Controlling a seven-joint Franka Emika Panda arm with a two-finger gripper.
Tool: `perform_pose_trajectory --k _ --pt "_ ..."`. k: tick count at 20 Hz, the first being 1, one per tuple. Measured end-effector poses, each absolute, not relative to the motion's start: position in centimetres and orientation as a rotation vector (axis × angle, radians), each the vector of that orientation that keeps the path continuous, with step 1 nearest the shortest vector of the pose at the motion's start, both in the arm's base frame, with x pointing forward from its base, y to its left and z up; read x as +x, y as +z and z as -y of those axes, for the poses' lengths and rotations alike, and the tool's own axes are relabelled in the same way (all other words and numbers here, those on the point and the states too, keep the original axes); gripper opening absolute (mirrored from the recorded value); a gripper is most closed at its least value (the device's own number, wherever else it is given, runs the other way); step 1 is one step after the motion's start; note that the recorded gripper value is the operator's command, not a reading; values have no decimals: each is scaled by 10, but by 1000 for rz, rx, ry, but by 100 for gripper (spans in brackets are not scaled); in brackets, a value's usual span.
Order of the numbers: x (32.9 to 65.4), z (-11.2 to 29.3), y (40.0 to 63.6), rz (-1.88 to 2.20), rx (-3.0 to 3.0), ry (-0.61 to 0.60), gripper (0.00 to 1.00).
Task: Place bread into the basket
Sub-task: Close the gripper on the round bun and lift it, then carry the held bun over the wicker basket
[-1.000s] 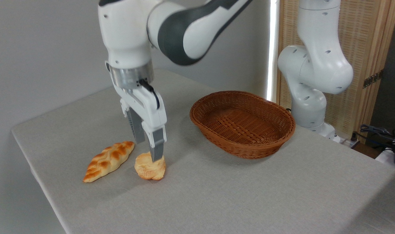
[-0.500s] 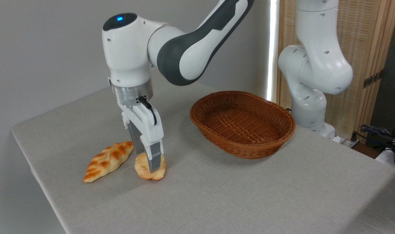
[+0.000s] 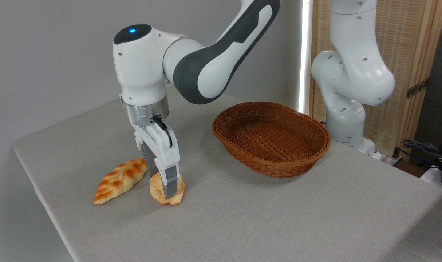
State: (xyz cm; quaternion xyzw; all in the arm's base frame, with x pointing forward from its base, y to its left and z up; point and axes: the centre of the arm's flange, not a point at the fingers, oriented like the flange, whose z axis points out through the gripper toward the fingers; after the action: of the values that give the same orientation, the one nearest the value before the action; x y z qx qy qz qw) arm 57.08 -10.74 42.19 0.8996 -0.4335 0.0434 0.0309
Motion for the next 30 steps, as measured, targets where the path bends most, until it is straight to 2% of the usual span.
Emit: perform_pose_trajectory --k 13,17,20,23,26,28,30 --pt "571 107 426 1338 2772 146 57" --pt "565 105 454 1342 2776 196 57" --pt "548 103 484 1344 2767 172 60" --pt "520 100 516 1297 2769 87 62" --pt "487 96 538 1252 2757 -61 64" --pt "467 94 543 1244 2728 -194 70" --pt "448 91 539 1235 2694 -322 84"
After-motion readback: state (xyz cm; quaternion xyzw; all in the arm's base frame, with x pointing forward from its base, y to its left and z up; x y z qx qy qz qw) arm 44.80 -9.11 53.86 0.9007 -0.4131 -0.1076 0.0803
